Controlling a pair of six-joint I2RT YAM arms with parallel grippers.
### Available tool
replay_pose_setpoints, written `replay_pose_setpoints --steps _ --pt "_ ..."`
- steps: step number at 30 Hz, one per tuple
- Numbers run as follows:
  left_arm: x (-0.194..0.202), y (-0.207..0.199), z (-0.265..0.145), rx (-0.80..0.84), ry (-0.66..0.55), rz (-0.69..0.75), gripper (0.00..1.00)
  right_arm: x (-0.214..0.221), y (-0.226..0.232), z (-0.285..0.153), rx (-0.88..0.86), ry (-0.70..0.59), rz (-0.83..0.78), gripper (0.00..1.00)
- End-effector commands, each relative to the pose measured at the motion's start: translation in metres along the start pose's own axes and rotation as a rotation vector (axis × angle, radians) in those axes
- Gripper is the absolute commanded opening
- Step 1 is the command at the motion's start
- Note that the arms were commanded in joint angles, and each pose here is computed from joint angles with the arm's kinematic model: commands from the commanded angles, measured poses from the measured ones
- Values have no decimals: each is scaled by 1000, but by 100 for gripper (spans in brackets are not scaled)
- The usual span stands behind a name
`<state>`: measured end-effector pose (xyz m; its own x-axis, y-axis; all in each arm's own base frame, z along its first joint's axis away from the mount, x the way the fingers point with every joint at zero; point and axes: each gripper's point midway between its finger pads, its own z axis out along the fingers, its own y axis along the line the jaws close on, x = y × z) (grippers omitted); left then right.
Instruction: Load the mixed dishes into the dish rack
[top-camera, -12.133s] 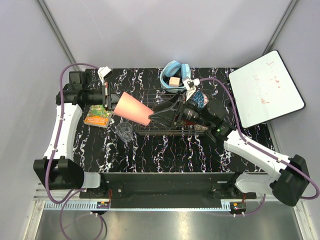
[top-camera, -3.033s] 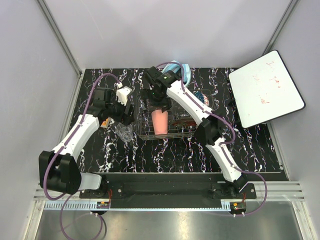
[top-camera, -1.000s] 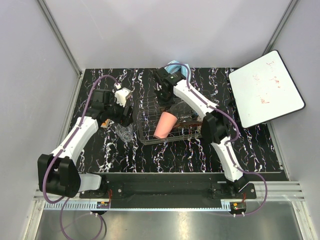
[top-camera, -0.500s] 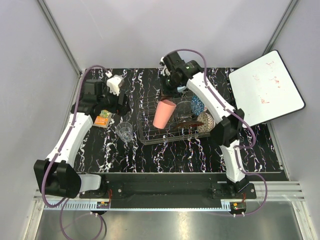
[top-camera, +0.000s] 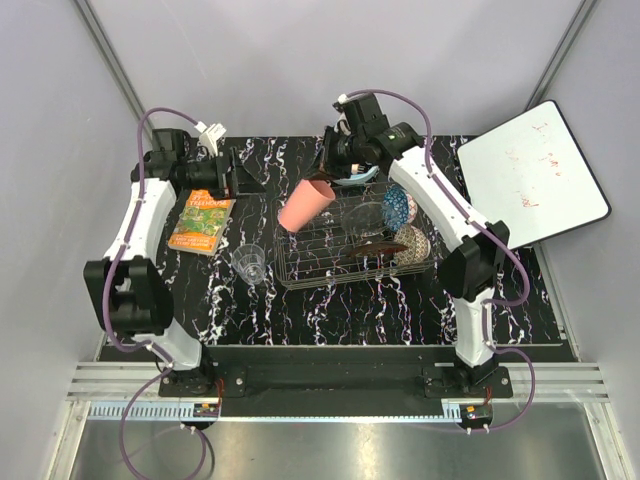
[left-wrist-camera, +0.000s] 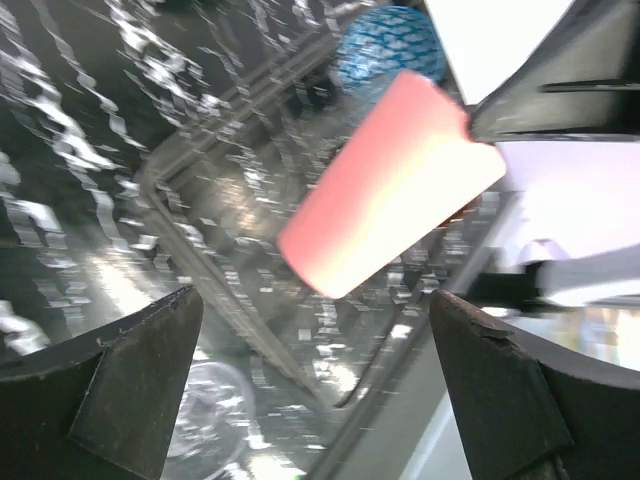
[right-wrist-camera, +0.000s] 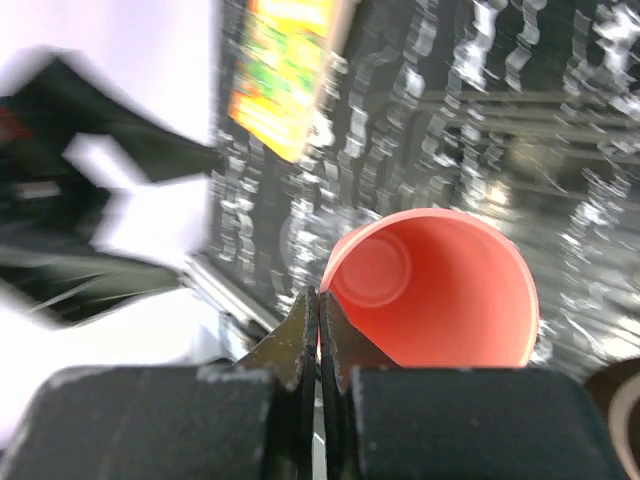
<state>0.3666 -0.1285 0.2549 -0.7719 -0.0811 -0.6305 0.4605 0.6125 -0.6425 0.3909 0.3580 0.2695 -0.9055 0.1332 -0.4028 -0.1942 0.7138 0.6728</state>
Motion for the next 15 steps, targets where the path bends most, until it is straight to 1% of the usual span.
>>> replay_pose_setpoints --steps 1,2,4,6,7,8,10,11,15 --pt "-6 -43 -9 277 34 -145 99 -41 85 -72 -271 -185 -8 0" --pt "-6 -44 -9 300 39 -180 99 -44 90 -78 -286 -195 1 0" --pt "-9 -49 -10 354 35 -190 99 -50 99 -94 -316 -222 3 0" --pt "-10 -51 -12 372 37 -216 99 -52 105 -101 -340 -228 14 0" --pt "-13 -54 -13 398 26 -190 99 -53 105 -103 -345 -229 19 0" --pt "-12 -57 -15 410 28 -209 99 -54 108 -104 -360 -228 29 0" --pt "-15 -62 -18 444 20 -183 99 -52 107 -101 -371 -207 49 0" --pt "-13 -64 -19 454 24 -200 99 -56 107 -102 -389 -212 62 0" --pt "-15 -68 -22 474 21 -189 99 -62 106 -102 -426 -216 106 0"
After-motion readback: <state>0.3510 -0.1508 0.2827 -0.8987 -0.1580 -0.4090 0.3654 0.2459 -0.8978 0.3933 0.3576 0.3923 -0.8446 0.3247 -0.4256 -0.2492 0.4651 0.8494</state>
